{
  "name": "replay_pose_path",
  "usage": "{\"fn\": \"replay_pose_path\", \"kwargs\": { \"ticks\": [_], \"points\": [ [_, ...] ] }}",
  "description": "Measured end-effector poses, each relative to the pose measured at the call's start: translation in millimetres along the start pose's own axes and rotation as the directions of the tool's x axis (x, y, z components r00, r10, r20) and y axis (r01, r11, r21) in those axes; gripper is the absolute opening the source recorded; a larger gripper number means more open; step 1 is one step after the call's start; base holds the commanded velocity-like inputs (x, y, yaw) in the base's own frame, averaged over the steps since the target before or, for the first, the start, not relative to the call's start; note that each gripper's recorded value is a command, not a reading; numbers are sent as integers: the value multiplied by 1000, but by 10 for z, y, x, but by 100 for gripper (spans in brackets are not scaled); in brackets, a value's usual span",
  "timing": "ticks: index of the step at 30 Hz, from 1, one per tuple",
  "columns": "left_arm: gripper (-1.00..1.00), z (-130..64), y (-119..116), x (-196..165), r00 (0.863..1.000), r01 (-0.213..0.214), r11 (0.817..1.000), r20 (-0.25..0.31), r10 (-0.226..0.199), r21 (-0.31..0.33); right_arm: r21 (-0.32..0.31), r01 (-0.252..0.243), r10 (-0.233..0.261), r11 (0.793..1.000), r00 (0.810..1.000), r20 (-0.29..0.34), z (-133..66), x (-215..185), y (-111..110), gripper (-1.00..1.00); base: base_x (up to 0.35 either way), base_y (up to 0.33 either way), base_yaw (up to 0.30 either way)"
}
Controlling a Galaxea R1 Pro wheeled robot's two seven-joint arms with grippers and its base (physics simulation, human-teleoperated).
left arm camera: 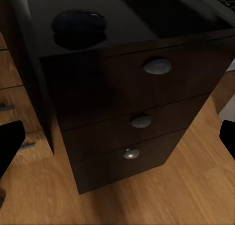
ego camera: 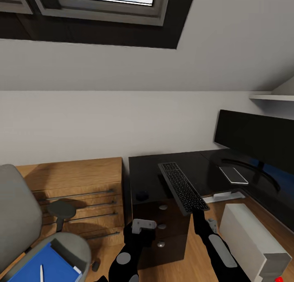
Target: In the bedroom, organize the workspace by keeping the computer under the desk, ensuring the monitor is on the desk, placing the keyboard on the desk next to the monitor, placing the mouse on the desk next to the keyboard, moving the folder from the swivel chair onto the desk next to the mouse, stacking the notebook on top of the folder with the pen on top of the notebook, and positioning the swivel chair next to the desk.
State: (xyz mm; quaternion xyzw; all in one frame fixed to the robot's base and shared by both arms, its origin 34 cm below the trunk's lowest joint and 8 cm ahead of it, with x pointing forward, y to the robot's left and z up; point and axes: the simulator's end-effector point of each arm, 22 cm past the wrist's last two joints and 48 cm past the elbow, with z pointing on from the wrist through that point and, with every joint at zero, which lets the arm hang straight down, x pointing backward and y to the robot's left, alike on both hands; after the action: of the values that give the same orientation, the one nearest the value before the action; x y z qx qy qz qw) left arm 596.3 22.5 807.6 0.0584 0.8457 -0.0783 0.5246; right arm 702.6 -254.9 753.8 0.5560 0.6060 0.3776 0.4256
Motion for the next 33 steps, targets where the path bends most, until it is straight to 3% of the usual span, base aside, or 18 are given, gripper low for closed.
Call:
{"fn": "replay_pose_path", "kwargs": {
  "ticks": [9, 22, 23, 33],
  "points": [
    [100, -2, 7, 3, 1000, -1, 1000, 0, 1, -1, 2, -5, 5, 1000, 1000, -1, -3, 13, -6, -100, 179, 126, 0],
    [100, 0, 0, 1, 1000, 0, 1000, 0, 0, 0, 19, 8, -8, 1000, 1000, -2, 0, 18, -49, -100, 11, 7, 0],
    [100, -1, 0, 3, 1000, 0, 1000, 0, 0, 0, 25, 9, -9, 1000, 1000, -4, -1, 26, -62, 100, 0, 0, 0],
    [100, 1, 3, 1, 1000, -1, 1000, 0, 1, -1, 36, 33, -33, 999, 999, -19, -1, 109, -73, 100, -2, 0, 0]
  ]
}}
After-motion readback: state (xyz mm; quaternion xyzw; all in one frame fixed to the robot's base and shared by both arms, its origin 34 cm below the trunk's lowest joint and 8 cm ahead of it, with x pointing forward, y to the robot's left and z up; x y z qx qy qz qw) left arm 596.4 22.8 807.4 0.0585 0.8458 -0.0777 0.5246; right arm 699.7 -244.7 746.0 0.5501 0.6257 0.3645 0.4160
